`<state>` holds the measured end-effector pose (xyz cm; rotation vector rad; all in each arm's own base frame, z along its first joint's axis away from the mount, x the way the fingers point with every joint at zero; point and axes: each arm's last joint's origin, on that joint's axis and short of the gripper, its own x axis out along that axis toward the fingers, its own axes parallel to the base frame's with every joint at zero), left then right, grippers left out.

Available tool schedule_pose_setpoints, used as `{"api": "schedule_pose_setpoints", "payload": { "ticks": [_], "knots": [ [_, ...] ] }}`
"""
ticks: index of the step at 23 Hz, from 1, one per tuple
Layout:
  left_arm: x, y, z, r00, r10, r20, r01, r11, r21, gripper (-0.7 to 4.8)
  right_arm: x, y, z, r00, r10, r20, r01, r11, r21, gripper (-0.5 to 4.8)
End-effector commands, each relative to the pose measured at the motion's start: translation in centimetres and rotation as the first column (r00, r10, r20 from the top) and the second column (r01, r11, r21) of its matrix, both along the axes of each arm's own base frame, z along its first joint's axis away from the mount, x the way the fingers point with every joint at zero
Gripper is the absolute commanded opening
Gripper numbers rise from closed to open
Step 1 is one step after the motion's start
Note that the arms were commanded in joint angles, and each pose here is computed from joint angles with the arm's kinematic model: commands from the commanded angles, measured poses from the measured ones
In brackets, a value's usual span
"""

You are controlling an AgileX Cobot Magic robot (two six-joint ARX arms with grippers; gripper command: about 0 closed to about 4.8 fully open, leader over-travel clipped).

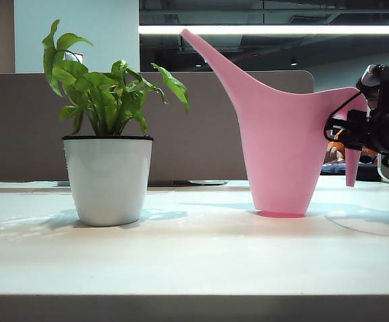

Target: Pick up the watering can from the table, water the potted plant, and put the can back.

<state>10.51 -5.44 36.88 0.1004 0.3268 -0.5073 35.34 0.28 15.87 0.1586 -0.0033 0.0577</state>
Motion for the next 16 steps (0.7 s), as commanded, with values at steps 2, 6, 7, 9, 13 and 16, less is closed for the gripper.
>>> {"api": "schedule_pose_setpoints", "payload": {
  "ticks": [2, 6, 7, 9, 13, 16],
  "knots": [
    [-0.04, 0.02, 0.27, 1.000, 0.001, 0.012, -0.001, 1.000, -0.004, -0.05, 0.07, 0.10, 1.08, 0.997, 0.026, 0.078, -0.019, 0.996, -0.093, 1.99],
    [-0.05, 0.02, 0.27, 1.000, 0.001, 0.012, -0.001, 1.000, -0.005, -0.05, 0.06, 0.14, 1.10, 0.996, 0.044, 0.080, -0.035, 0.993, -0.110, 2.22],
    [-0.05, 0.02, 0.27, 1.000, 0.001, 0.012, -0.001, 1.000, -0.005, -0.05, 0.05, 0.16, 1.09, 0.996, 0.052, 0.079, -0.043, 0.993, -0.111, 2.21],
    [-0.05, 0.02, 0.27, 1.000, 0.000, 0.012, 0.000, 1.000, -0.005, -0.05, 0.05, 0.18, 1.08, 0.995, 0.057, 0.079, -0.048, 0.993, -0.112, 2.21],
    [-0.08, 0.04, 0.28, 1.000, 0.000, 0.013, 0.000, 1.000, -0.006, -0.05, 0.04, 0.18, 1.09, 0.995, 0.057, 0.078, -0.048, 0.993, -0.111, 2.21],
    [-0.09, 0.04, 0.29, 1.000, 0.000, 0.014, 0.000, 1.000, -0.006, -0.05, -0.02, 0.16, 1.10, 0.996, 0.056, 0.063, -0.049, 0.993, -0.111, 2.22]
  ]
}}
